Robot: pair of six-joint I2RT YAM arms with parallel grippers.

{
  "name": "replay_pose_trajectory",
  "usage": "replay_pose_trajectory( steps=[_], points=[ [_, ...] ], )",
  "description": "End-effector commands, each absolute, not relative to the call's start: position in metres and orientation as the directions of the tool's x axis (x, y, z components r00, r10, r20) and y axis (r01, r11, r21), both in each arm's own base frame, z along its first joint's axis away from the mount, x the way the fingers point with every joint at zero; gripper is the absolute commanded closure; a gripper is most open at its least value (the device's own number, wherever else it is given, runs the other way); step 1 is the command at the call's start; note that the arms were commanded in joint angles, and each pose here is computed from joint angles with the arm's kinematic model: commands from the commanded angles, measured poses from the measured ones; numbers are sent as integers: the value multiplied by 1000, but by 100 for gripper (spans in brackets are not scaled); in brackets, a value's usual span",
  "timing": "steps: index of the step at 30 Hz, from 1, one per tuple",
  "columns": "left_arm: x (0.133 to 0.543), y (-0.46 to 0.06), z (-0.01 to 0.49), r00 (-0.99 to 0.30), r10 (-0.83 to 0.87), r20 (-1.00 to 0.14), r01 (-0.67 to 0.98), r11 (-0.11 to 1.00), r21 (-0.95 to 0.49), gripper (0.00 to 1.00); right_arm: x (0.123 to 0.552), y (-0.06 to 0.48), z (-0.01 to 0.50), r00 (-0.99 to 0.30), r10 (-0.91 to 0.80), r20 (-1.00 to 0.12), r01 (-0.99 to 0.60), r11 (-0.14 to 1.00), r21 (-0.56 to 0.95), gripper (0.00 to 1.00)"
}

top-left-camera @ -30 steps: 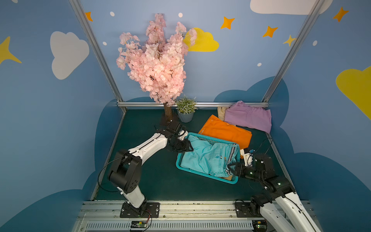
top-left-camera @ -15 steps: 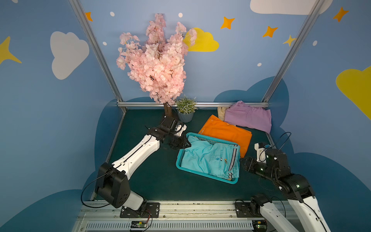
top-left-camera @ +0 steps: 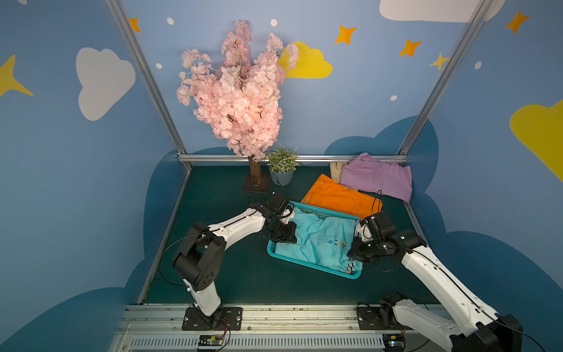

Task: Put the folded long pants in the basket
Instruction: Place the long pant in the basket, then move the basket to the center of the board.

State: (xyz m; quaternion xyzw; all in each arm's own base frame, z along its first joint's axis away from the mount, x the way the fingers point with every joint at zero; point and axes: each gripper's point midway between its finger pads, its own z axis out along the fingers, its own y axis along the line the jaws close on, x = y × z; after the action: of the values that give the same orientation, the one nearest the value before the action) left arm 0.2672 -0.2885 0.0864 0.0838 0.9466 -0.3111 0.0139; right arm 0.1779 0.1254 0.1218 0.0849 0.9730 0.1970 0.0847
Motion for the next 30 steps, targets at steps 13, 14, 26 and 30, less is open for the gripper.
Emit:
replay_pose_trajectory(
  steps=[13, 14, 26, 30],
  points=[
    [292, -242, 178, -932, 61, -356, 239, 843, -482, 54, 210, 97, 160, -918, 179, -353, 102, 969, 227, 57],
    [295, -231, 181, -928, 42, -371, 219, 866, -449, 50, 213, 92, 166, -909, 189, -372, 111, 969, 221, 52],
    [281, -195, 173, -926, -58, -374, 141, 864, -483, 46, 245, 99, 131, -929, 255, -269, 169, 937, 307, 2],
    [279, -193, 170, -927, -62, -369, 134, 866, -483, 46, 253, 135, 122, -974, 172, -148, 92, 896, 435, 11]
  ],
)
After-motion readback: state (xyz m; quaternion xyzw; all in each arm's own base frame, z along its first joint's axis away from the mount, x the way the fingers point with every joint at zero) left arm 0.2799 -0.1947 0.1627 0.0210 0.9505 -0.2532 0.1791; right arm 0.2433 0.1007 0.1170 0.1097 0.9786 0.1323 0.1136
